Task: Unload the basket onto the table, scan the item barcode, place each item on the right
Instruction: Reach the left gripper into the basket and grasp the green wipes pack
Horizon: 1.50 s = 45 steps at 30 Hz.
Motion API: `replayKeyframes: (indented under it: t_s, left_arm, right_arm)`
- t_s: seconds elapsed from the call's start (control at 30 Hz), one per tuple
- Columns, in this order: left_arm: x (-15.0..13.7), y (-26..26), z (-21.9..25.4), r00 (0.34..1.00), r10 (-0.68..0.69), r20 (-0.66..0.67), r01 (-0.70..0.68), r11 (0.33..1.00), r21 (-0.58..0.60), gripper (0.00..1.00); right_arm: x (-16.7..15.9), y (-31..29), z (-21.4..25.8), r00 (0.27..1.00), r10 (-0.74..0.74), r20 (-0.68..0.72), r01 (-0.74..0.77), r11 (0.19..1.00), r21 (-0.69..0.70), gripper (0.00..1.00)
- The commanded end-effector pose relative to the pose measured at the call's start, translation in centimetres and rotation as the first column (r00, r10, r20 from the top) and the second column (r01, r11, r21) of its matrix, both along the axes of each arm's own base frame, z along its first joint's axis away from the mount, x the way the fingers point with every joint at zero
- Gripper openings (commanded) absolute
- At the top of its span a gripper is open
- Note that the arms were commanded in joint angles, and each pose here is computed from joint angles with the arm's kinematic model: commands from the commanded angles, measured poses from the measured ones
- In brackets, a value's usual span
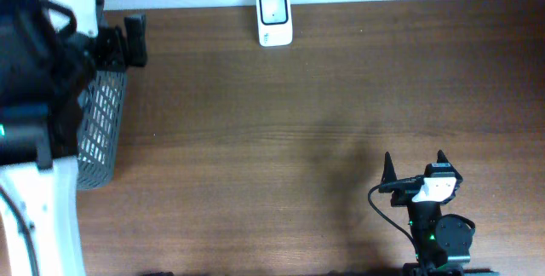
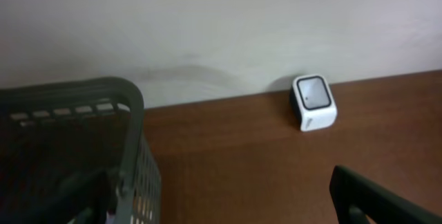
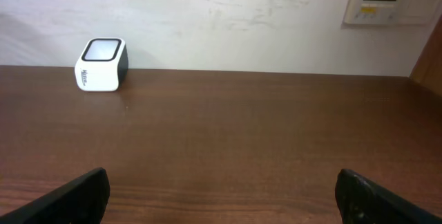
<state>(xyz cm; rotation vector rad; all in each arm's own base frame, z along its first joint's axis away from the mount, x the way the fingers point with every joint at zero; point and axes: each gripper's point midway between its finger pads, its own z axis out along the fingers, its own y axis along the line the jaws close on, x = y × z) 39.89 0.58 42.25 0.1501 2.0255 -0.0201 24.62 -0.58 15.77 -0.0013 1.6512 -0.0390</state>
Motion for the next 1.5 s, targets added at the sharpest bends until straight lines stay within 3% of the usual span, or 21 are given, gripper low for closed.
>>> replayKeyframes:
  t_s: [0.0,0.13,0.23,0.47,0.57,0.63,0.73,0.8,0.83,0.93,1.03,1.13,1.3,1.47]
  left_arm:
    - [1.7,0.2,-0.3,1.0,0.002,-0.023,-0.002,1.0,-0.008,0.99]
    - [1.5,1.8,0.9,0.997,0.077,-0.003,-0.077,0.995,-0.07,0.99]
    - [0.0,6.5,1.5,0.98,0.196,-0.021,-0.198,0.972,-0.13,0.99]
    - [-2.1,16.1,0.5,0.899,0.436,-0.05,-0.438,0.886,-0.15,0.99]
    - [-1.9,17.8,-1.4,0.876,0.471,-0.106,-0.482,0.864,-0.142,0.99]
    - [-0.8,20.3,-4.2,0.807,0.564,-0.178,-0.588,0.797,-0.141,0.99]
    - [0.4,20.8,-7.9,0.788,0.549,-0.278,-0.598,0.791,-0.133,0.99]
    - [0.6,23.6,-11.1,0.663,0.654,-0.364,-0.742,0.639,-0.202,0.99]
    - [0.8,24.5,-12.5,0.634,0.664,-0.397,-0.767,0.608,-0.208,0.99]
    - [1.8,26.6,-16.6,0.566,0.691,-0.45,-0.81,0.568,-0.147,1.0]
    - [3.3,27.7,-19.7,0.548,0.689,-0.474,-0.819,0.557,-0.137,0.96]
    - [4.2,29.2,-23.5,0.493,0.71,-0.503,-0.846,0.525,-0.09,0.8]
    - [4.8,30.3,-29.9,0.382,0.722,-0.577,-0.898,0.438,-0.047,0.78]
    - [5.7,30.9,-33.0,0.375,0.715,-0.59,-0.898,0.438,-0.039,0.74]
  right_arm:
    - [0.0,-0.3,-0.4,1.0,-0.013,-0.007,0.013,1.0,0.004,0.99]
    - [0.0,-0.3,-0.4,1.0,-0.013,-0.007,0.013,1.0,0.004,0.99]
    - [0.0,-0.3,-0.4,1.0,-0.013,-0.007,0.013,1.0,0.004,0.99]
    - [0.0,-0.3,-0.4,1.0,-0.013,-0.007,0.013,1.0,0.004,0.99]
    - [0.0,-0.3,-0.4,1.0,-0.013,-0.007,0.013,1.0,0.004,0.99]
    - [0.0,-0.3,-0.4,1.0,-0.013,-0.007,0.013,1.0,0.004,0.99]
    - [0.0,-0.3,-0.4,1.0,-0.013,-0.007,0.013,1.0,0.004,0.99]
    - [0.0,-0.3,-0.4,1.0,-0.013,-0.007,0.013,1.0,0.004,0.99]
    - [0.0,-0.3,-0.4,1.0,-0.013,-0.007,0.013,1.0,0.004,0.99]
    - [0.0,-0.3,-0.4,1.0,-0.013,-0.007,0.013,1.0,0.004,0.99]
    - [0.0,-0.3,-0.4,1.0,-0.013,-0.007,0.013,1.0,0.004,0.99]
    - [0.0,-0.3,-0.4,1.0,-0.013,-0.007,0.013,1.0,0.004,0.99]
    - [0.0,-0.3,-0.4,1.0,-0.013,-0.007,0.013,1.0,0.004,0.99]
    - [0.0,-0.3,-0.4,1.0,-0.013,-0.007,0.013,1.0,0.004,0.99]
